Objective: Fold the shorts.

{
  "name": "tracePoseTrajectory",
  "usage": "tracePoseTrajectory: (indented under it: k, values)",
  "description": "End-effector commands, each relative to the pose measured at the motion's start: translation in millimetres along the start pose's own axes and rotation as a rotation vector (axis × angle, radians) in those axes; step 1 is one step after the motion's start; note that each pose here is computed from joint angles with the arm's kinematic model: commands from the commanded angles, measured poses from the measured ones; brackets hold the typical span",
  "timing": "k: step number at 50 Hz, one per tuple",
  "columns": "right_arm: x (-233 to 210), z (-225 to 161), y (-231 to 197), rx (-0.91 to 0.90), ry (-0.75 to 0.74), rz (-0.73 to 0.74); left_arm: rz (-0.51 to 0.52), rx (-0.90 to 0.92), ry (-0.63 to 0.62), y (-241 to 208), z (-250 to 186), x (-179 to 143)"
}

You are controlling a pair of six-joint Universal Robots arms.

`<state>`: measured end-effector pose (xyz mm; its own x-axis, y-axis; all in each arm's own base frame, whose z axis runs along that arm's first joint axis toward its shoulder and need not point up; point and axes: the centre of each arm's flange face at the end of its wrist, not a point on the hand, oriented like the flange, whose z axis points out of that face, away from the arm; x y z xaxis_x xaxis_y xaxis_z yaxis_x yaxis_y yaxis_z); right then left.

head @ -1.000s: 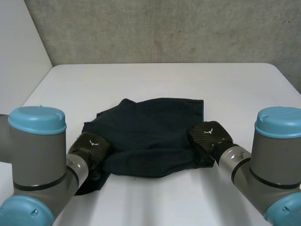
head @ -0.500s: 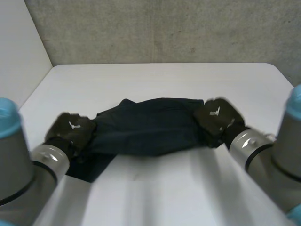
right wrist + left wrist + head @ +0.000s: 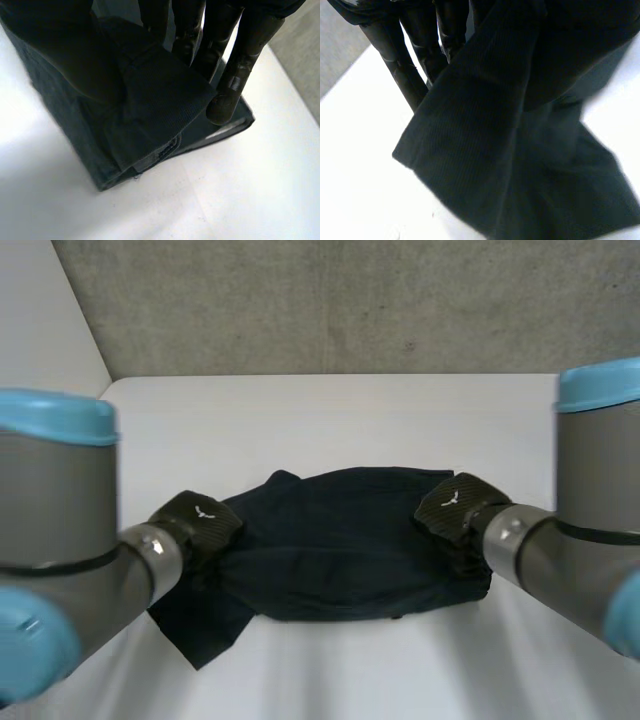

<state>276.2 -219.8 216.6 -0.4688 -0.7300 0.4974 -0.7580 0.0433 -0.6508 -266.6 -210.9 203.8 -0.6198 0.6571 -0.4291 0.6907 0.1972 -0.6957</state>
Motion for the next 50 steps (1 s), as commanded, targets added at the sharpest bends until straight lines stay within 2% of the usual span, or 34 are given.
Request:
tracePoseTrajectory:
  k: [1,3,4,7,8,11,12,15,18,25,30,34,39,44,50]
  values:
    - [33,53,-22,0.106,0.198,-0.007,0.04,0.076,-0.178,-41,59,-39]
    - [58,53,-50,0.237,0.32,-0.009,0.041,0.154,-0.259,-66,57,-56]
    - [67,51,-60,0.29,0.363,-0.007,0.033,0.267,-0.341,-96,50,-74]
    - [104,34,-105,0.523,0.551,0.0,0.01,0.468,-0.458,-139,34,-99]
    - [114,25,-117,0.59,0.602,0.002,-0.011,0.606,-0.535,-165,20,-113]
    - [141,-14,-156,0.849,0.78,0.017,-0.029,0.802,-0.648,-196,-7,-128]
    - [146,-22,-163,0.908,0.817,0.023,-0.049,0.945,-0.734,-216,-37,-141]
    - [157,-45,-177,1.064,0.916,0.042,-0.078,1.144,-0.866,-235,-84,-159]
    - [156,-47,-177,1.077,0.922,0.049,-0.078,1.192,-0.884,-234,-93,-156]
    - [139,-18,-151,0.938,0.82,0.055,-0.036,1.007,-0.738,-191,-42,-126]
    - [110,26,-110,0.758,0.688,0.063,-0.021,0.848,-0.639,-147,-2,-100]
    - [83,60,-77,0.626,0.582,0.056,-0.015,0.705,-0.559,-104,29,-78]
    - [42,99,-33,0.479,0.416,0.046,0.001,0.454,-0.406,-27,88,-31]
    - [6,125,12,0.307,0.282,0.036,0.02,0.306,-0.316,19,112,0]
    - [-12,116,38,0.156,0.167,0.037,0.04,0.224,-0.279,39,98,13]
